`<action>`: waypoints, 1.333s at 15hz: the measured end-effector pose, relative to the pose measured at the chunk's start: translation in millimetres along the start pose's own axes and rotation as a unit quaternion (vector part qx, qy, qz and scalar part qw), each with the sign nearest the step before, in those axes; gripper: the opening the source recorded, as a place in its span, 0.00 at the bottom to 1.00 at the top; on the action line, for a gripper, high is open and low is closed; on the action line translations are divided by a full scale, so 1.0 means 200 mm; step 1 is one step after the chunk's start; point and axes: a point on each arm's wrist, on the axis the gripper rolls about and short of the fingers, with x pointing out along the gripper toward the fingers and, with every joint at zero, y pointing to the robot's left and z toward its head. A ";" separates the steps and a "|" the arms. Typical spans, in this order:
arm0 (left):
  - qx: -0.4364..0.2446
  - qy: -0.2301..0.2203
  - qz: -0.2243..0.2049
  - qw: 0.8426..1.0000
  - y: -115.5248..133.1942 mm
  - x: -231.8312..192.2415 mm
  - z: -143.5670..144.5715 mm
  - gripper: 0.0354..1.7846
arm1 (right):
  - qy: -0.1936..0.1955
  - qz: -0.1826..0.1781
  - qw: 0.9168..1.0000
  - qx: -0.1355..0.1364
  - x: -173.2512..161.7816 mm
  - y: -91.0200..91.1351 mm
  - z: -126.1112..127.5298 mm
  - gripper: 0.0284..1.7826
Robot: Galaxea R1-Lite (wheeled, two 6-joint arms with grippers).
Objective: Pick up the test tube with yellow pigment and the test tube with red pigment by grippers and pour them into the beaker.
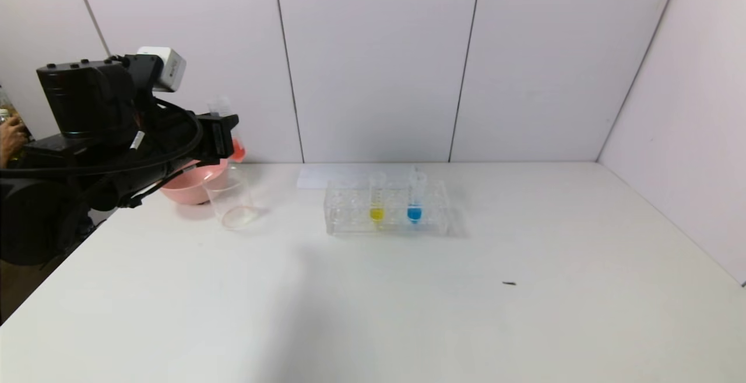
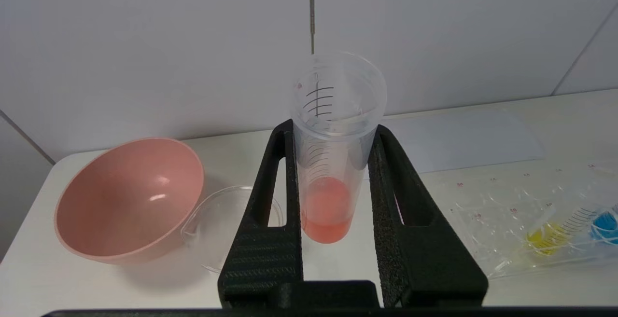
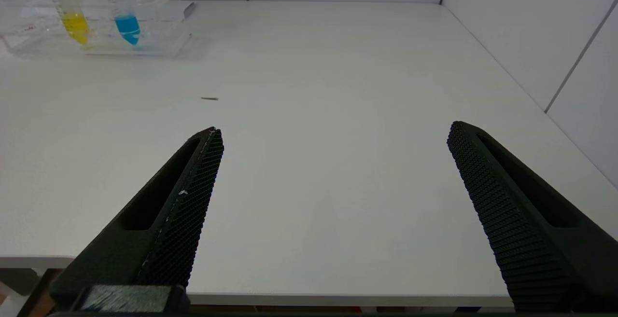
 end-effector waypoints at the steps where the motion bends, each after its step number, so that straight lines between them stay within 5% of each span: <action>1: -0.001 0.002 0.004 1.000 0.03 0.01 0.00 0.23 | 0.000 0.000 1.000 0.000 0.00 0.00 0.00 0.95; 20: -0.008 0.024 0.065 0.998 0.49 0.07 -0.07 0.23 | 0.000 0.000 1.000 0.000 0.00 0.00 0.00 0.95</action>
